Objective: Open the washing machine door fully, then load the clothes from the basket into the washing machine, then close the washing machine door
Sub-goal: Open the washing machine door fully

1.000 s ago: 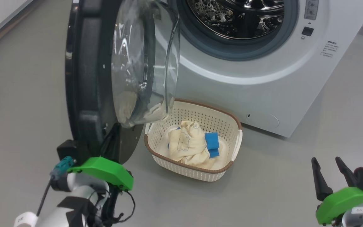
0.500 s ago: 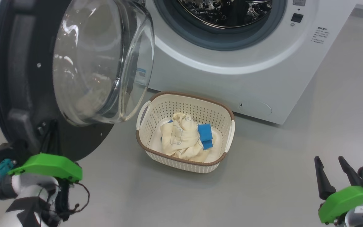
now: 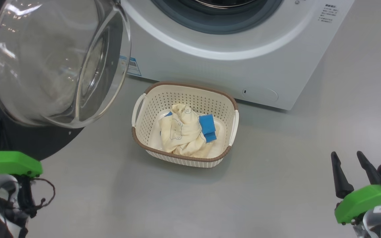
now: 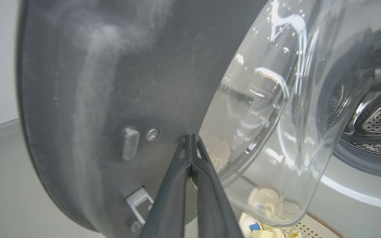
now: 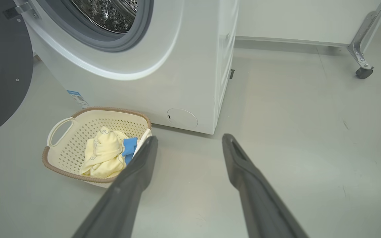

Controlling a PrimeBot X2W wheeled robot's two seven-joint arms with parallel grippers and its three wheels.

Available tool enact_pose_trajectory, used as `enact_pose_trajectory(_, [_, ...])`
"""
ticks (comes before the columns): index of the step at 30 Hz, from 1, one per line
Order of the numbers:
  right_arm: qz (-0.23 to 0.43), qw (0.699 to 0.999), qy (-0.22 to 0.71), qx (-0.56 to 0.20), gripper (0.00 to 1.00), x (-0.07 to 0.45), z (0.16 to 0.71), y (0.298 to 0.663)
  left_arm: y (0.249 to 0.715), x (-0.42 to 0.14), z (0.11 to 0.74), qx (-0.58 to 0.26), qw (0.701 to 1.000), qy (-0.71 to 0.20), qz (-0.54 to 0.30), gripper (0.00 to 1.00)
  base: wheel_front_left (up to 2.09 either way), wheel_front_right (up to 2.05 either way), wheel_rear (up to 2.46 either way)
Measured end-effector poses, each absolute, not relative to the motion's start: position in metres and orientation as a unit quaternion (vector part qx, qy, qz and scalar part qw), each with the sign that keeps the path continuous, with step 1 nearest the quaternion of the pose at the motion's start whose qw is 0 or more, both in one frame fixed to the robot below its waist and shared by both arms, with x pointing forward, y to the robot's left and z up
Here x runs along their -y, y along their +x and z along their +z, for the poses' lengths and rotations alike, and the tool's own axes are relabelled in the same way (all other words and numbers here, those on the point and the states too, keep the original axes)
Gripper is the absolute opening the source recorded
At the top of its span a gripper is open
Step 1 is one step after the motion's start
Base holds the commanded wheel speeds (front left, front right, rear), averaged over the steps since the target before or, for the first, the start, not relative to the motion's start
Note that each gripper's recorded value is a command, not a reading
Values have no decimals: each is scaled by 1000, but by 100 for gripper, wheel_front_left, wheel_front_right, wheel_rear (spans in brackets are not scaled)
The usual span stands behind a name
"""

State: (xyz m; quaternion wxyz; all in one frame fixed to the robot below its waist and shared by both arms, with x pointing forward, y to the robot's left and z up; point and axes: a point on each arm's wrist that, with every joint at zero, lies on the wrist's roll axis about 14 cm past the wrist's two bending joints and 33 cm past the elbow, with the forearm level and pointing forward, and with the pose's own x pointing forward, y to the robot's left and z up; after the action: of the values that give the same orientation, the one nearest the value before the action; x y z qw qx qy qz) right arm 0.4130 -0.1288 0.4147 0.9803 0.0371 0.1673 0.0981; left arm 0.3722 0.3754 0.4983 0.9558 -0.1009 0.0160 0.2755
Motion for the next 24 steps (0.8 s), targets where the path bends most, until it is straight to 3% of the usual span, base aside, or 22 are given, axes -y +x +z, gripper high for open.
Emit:
enact_pose_trajectory(13, [78,980,39,-180,100,142,406,416,375,-430,498,-25,933,-82,349,0,0,0,0])
enact_pose_trajectory(24, [76,983,39,-165,100,142,415,422,368,-435,490,-32,923,-84,373,0,0,0,0])
